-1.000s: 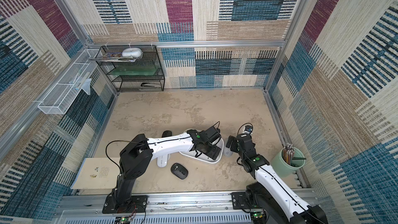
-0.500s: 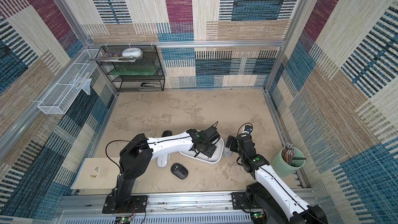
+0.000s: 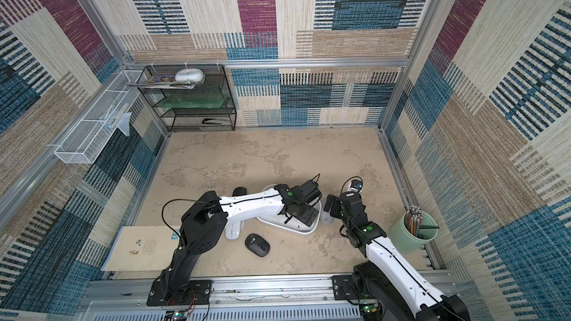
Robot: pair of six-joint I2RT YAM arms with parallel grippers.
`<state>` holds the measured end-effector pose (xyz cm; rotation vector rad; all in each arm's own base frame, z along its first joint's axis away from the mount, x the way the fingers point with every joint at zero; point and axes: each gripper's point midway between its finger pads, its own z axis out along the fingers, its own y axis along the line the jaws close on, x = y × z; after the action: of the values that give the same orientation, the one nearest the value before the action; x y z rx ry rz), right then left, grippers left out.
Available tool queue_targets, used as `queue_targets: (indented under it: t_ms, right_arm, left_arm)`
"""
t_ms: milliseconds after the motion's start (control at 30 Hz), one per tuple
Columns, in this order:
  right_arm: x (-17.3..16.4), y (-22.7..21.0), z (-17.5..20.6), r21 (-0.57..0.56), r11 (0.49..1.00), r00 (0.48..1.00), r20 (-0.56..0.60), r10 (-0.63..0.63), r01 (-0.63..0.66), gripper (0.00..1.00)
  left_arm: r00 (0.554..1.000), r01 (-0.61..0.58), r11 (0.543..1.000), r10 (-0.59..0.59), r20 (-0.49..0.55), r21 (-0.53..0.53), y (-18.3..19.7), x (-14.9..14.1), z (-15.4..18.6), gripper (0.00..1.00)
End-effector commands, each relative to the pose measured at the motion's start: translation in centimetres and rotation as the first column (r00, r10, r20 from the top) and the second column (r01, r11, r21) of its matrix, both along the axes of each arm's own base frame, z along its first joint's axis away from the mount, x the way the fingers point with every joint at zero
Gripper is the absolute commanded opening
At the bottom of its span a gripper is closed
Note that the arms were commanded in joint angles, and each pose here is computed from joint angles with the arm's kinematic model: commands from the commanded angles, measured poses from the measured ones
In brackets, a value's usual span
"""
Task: Take out the mouse from the storage box
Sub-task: Pick up the mouse from the storage box.
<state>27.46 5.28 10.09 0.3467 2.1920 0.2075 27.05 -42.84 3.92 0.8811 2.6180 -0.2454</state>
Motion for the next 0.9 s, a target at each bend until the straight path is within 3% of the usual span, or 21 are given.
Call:
queue_targets:
  t_ms: [0,300,600,867]
  right_arm:
    - [0.2,0.2,0.3,0.005,1.000,1.000,0.015,0.005,-0.005,1.00]
    - [0.2,0.1,0.3,0.004,1.000,1.000,0.016,0.003,-0.003,1.00]
    - [0.3,0.2,0.2,0.006,1.000,1.000,0.014,0.008,-0.008,1.00]
    - [0.3,0.2,0.3,0.006,1.000,1.000,0.013,0.005,-0.005,1.00]
  left_arm:
    - [1.000,0.013,1.000,-0.012,-0.014,0.026,0.0,-0.1,-0.6,0.83]
    - [1.000,0.002,1.000,-0.001,-0.015,0.011,0.1,-0.1,-0.3,0.59]
    - [0.998,-0.007,0.996,0.012,0.063,-0.086,1.8,-0.6,5.2,0.55]
    - [0.991,0.070,0.994,-0.059,0.121,-0.088,5.2,-4.0,8.3,0.55]
